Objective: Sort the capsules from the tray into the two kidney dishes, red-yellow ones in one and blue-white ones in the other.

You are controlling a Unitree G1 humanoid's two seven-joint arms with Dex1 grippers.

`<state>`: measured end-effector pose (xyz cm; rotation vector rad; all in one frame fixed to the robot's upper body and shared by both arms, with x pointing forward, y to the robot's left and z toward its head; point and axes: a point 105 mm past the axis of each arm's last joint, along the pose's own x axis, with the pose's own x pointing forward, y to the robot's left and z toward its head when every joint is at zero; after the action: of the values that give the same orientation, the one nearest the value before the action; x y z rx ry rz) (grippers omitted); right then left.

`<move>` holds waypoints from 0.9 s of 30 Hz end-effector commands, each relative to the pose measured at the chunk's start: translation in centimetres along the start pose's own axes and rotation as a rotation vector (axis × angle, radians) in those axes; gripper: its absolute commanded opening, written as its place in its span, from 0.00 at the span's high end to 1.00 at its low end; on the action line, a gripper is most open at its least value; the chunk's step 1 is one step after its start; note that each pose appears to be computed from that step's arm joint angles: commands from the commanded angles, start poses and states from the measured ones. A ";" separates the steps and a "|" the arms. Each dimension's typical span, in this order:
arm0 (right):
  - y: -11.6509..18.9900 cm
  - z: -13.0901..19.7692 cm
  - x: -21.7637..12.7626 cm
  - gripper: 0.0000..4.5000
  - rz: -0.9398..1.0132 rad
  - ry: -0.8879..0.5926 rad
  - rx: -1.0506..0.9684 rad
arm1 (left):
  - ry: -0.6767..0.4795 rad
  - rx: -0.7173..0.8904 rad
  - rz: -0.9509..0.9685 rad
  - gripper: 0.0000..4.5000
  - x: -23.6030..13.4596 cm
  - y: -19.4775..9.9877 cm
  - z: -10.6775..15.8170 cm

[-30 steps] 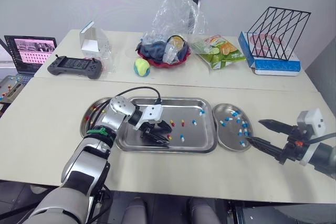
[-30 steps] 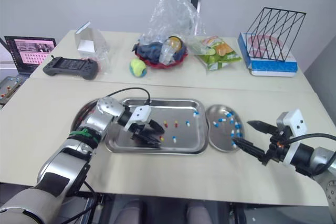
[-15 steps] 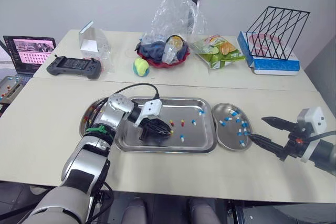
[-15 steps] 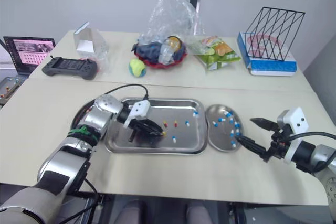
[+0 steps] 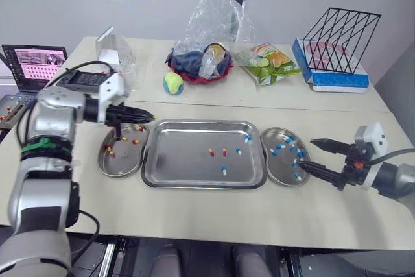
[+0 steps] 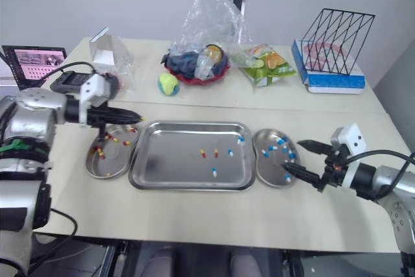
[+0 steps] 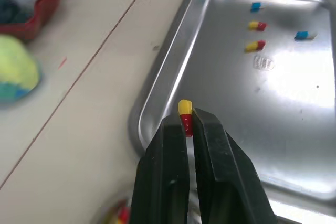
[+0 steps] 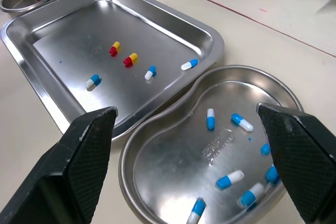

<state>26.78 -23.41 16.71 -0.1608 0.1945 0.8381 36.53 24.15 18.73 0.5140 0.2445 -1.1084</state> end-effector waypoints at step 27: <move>-1.2 1.7 1.3 0.00 0.046 -0.026 -0.088 | 0.019 -0.123 0.273 0.03 -4.7 -0.4 -2.7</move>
<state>28.69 -22.59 16.89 -0.1936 0.1870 0.9014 34.15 28.60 15.75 0.4209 0.3332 -0.8500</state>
